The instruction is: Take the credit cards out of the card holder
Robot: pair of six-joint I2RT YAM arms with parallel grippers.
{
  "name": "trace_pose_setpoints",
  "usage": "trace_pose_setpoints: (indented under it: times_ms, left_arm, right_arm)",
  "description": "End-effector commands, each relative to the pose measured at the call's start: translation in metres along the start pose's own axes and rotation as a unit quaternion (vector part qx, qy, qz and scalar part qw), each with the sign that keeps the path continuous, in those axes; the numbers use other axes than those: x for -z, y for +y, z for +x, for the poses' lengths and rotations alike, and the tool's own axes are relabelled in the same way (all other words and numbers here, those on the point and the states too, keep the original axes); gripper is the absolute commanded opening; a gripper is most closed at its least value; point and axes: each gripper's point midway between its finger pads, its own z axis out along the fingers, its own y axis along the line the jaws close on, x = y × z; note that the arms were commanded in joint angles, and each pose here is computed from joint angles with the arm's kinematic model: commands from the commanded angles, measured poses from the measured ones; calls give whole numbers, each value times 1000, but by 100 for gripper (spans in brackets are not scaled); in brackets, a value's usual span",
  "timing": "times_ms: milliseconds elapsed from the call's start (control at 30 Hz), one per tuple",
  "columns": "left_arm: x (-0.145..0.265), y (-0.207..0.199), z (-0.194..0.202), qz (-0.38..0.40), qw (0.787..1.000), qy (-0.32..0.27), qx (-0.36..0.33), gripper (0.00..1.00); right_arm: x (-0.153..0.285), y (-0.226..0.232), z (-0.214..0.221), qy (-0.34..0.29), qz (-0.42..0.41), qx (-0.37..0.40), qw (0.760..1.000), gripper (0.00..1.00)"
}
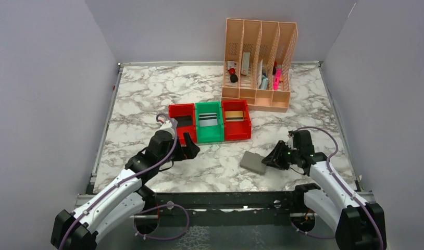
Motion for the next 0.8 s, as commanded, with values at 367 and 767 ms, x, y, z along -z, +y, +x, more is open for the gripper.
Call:
trace_pose_setpoints:
  times_ms: [367,767]
  left_arm:
    - [-10,-4,14,10,999,41,8,99]
    - [-13,-20,5,33,998,47,6,99]
  right_arm:
    - [2,26,-8,23,-49,58,997,39]
    - [0,20,-17,6,-20,38,999,57]
